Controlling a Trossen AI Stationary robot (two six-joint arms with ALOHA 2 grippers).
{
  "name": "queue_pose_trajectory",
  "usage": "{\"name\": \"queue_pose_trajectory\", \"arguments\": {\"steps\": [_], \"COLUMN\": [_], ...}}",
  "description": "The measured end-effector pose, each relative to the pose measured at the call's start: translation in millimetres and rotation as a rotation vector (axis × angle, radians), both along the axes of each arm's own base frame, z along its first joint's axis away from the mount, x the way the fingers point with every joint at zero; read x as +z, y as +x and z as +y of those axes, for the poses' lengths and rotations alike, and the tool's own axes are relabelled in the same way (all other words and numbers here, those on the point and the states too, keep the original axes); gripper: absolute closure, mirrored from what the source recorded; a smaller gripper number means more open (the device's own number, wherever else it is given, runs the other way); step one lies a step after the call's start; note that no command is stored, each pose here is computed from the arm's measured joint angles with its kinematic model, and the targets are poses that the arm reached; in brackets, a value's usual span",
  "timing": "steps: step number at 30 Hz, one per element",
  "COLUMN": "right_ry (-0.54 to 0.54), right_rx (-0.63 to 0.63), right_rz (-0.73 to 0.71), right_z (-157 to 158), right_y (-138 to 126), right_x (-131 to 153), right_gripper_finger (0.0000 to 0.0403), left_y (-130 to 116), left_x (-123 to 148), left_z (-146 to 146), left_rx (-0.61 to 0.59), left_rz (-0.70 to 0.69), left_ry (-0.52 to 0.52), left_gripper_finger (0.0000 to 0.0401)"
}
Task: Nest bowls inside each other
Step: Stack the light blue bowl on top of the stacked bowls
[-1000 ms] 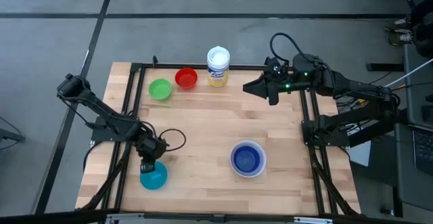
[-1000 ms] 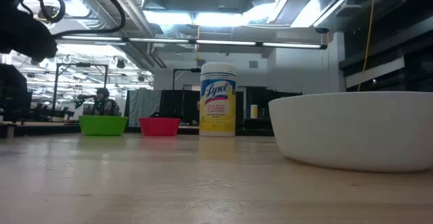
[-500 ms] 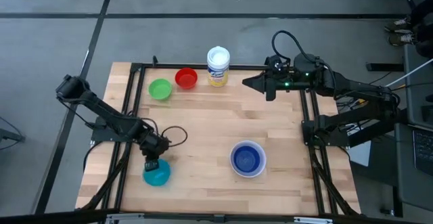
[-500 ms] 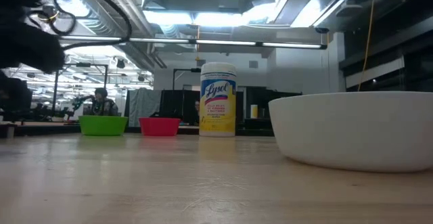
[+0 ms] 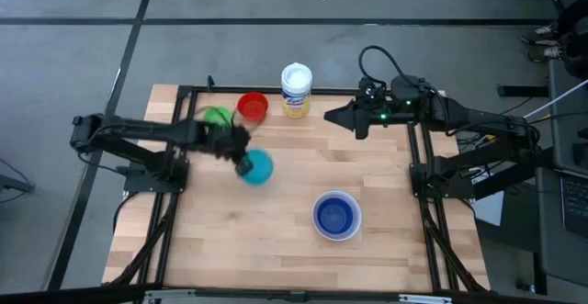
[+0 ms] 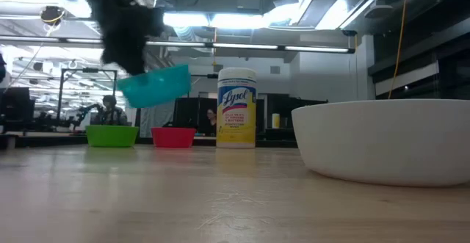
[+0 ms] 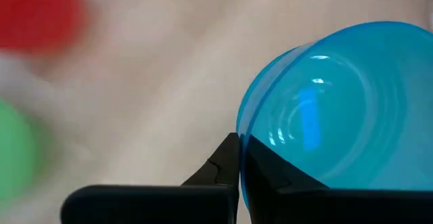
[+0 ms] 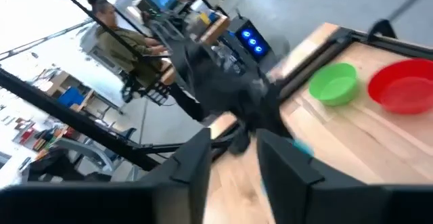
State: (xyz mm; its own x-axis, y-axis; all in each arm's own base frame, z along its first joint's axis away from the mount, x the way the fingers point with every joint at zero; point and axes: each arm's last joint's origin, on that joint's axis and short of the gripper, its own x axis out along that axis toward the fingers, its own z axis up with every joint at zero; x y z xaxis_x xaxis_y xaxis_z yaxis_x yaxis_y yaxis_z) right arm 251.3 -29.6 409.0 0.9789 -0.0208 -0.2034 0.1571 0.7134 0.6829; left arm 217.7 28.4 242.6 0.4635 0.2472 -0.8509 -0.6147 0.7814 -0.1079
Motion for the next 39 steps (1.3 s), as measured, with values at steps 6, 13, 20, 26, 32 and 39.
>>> {"name": "queue_pose_trajectory", "arguments": {"steps": [6,13,20,26,32,39], "right_ry": [-0.005,-0.079,-0.132,-0.166,-0.175,-0.189], "right_rx": [-0.059,-0.207,-0.290,-0.335,-0.361,-0.384], "right_rz": [0.068,0.153,0.178,0.221,0.252,0.272], "right_z": [-4,-14,-23,-29,-31,-31], "right_y": [14,34,36,34,31,26], "right_x": [-14,-33,-37,-39,-41,-25], "right_gripper_finger": [0.0240,0.0254,0.0265,0.0254,0.0251,0.0262], "left_y": [21,67,101,124,134,132], "left_x": [56,114,152,165,163,162], "left_z": [48,79,87,89,84,87], "left_rx": [0.081,0.062,0.020,-0.015,-0.045,-0.023], "left_rz": [-0.019,-0.019,-0.065,-0.074,-0.018,0.005], "left_ry": [0.242,0.476,0.570,0.594,0.613,0.632], "left_gripper_finger": [0.0398,0.0399,0.0399,0.0399,0.0399,0.0399]}}
